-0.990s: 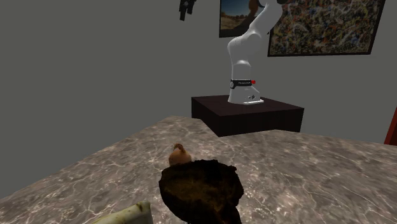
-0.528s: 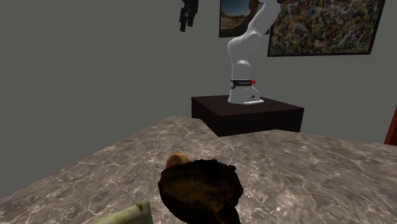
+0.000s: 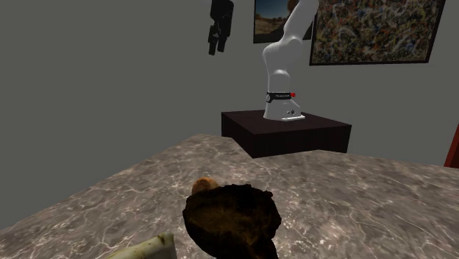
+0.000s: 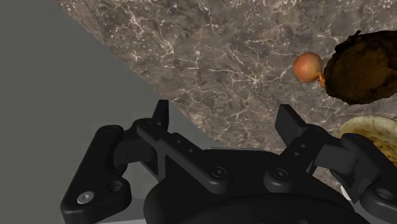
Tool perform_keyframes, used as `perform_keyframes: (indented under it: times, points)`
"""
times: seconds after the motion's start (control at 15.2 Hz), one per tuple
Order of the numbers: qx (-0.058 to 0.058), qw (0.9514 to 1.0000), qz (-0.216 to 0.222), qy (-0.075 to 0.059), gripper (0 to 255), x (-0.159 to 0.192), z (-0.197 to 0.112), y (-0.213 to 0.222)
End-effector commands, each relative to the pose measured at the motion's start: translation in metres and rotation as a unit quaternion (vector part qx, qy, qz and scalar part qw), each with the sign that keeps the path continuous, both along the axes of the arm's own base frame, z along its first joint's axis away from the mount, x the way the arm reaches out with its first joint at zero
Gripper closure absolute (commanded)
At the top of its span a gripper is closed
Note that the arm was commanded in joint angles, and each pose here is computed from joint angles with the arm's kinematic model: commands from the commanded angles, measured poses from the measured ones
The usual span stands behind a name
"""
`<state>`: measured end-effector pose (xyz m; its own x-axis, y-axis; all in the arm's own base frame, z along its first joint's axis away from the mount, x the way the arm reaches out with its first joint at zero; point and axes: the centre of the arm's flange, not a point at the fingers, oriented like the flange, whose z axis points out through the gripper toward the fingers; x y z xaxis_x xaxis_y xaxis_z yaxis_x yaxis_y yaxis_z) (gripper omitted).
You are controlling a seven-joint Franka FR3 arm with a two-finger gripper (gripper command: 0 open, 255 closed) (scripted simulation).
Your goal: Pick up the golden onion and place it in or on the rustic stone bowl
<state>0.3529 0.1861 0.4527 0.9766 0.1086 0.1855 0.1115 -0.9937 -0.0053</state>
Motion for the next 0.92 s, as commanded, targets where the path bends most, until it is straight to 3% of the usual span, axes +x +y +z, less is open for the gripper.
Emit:
perform_keyframes:
  times: [0.0,0.86]
  points:
    - [-0.003,1.0000,-0.003,-0.001,0,0.003,-0.018,0.017]
    - [-0.023,0.9996,-0.018,-0.001,0,0.032,-0.148,0.132]
